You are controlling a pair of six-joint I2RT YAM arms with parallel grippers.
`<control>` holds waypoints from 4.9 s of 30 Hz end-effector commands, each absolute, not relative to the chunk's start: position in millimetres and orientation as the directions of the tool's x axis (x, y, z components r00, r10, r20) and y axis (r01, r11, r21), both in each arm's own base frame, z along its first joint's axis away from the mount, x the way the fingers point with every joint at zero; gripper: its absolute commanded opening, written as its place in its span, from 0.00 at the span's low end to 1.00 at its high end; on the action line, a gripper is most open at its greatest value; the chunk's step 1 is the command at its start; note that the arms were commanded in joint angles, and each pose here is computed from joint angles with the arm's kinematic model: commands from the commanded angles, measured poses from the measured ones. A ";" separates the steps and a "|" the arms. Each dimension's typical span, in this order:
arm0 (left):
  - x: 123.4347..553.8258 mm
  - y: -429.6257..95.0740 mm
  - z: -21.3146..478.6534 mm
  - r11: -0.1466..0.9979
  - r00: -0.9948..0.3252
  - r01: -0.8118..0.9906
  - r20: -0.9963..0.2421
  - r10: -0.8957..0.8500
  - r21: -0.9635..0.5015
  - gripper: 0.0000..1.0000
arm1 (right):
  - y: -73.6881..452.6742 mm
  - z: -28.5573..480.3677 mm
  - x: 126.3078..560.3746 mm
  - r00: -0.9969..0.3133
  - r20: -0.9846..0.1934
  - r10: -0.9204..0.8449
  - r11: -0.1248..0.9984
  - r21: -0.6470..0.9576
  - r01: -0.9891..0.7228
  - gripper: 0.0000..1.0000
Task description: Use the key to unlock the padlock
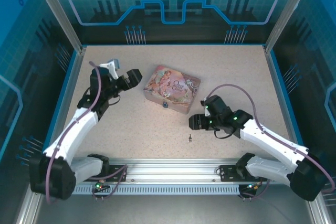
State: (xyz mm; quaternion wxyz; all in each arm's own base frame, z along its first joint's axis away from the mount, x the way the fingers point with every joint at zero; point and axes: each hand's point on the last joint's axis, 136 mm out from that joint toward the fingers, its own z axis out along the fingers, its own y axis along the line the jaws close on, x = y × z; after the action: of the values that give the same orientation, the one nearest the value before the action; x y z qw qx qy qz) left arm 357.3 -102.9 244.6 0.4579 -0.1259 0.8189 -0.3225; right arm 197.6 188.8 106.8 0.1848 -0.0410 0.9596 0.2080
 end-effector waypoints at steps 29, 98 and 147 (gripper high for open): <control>293.5 -112.2 228.5 0.721 -0.635 0.112 -0.607 -0.477 -0.684 0.99 | 212.6 16.1 168.5 -0.988 -0.047 -0.144 0.989 0.012 -0.145 0.37; 287.2 -298.1 284.8 0.337 -0.811 0.380 -0.485 -0.326 -0.861 0.80 | 214.6 260.0 236.9 -0.479 -0.827 0.295 0.517 0.559 -0.648 0.00; 256.9 -341.8 353.3 0.272 -0.528 0.796 -0.841 -0.123 -0.540 0.00 | 220.6 328.0 214.2 -0.469 -0.808 0.356 0.158 0.547 -0.822 0.63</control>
State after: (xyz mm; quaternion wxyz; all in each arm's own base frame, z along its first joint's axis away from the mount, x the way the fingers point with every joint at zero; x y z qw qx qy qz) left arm 266.5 -342.2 335.9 0.3982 0.2077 0.7000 -0.5553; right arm 228.5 214.0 296.4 0.4652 -0.1499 0.6359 0.5973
